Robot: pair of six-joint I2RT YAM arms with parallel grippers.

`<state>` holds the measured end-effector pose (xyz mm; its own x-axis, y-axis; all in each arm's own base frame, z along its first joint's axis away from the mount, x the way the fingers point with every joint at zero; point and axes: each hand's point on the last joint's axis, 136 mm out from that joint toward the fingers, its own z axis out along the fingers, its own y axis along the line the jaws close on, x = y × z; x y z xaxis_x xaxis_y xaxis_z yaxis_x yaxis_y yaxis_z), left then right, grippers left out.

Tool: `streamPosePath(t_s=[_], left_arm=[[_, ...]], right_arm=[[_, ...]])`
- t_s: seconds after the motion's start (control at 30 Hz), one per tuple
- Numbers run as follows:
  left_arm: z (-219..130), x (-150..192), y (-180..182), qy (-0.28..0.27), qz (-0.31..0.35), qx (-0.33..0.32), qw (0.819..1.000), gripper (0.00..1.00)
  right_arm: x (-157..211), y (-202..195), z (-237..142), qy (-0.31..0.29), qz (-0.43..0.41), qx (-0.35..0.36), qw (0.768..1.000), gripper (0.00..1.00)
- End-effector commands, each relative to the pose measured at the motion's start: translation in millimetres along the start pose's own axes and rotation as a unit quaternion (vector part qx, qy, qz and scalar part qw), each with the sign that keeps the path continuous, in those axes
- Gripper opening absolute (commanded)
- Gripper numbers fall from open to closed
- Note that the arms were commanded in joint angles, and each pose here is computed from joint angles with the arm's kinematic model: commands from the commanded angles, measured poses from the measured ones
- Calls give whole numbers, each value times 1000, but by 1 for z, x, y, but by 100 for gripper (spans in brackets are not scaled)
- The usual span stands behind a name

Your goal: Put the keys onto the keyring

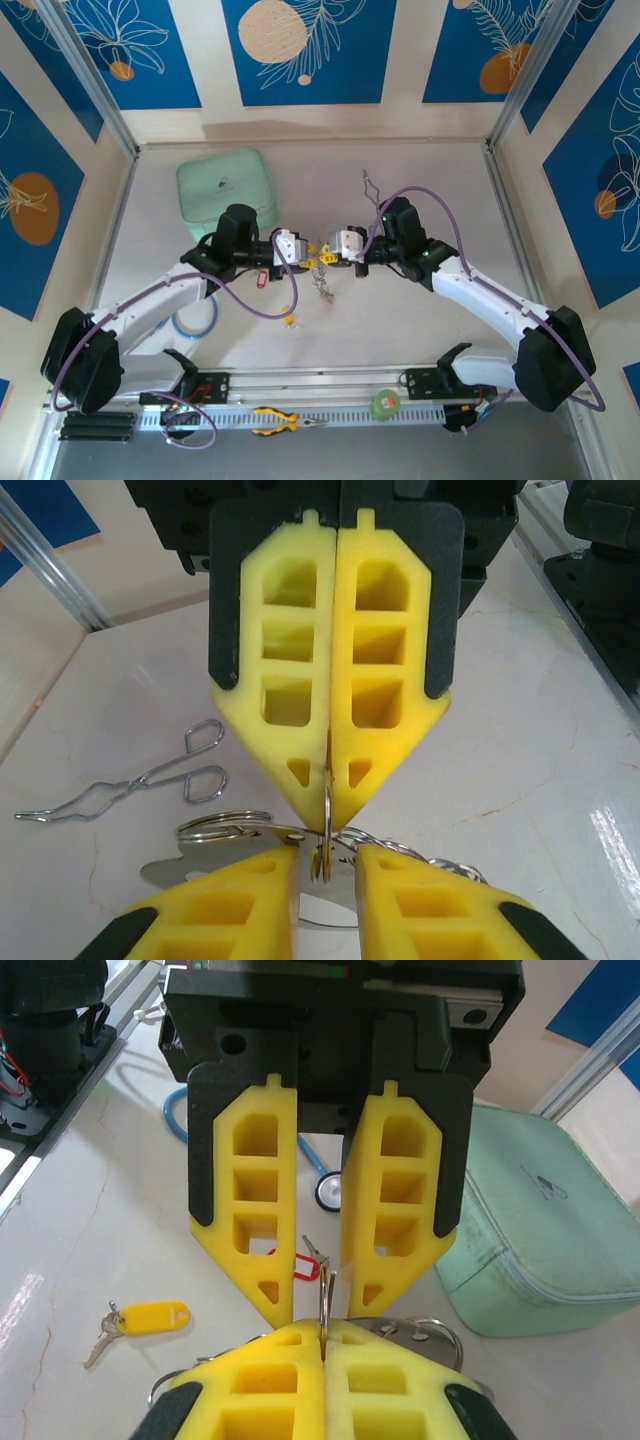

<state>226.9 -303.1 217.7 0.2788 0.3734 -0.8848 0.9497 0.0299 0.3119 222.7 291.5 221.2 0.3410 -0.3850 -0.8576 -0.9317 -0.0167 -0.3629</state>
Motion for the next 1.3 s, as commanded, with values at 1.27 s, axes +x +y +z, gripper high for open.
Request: streamPosePath(t_s=[1.27], left_arm=[[-1, -19, 1, -5, 93, -25, 995, 0]], right_arm=[[1, -3, -9, 28, -17, 26, 999, 11]])
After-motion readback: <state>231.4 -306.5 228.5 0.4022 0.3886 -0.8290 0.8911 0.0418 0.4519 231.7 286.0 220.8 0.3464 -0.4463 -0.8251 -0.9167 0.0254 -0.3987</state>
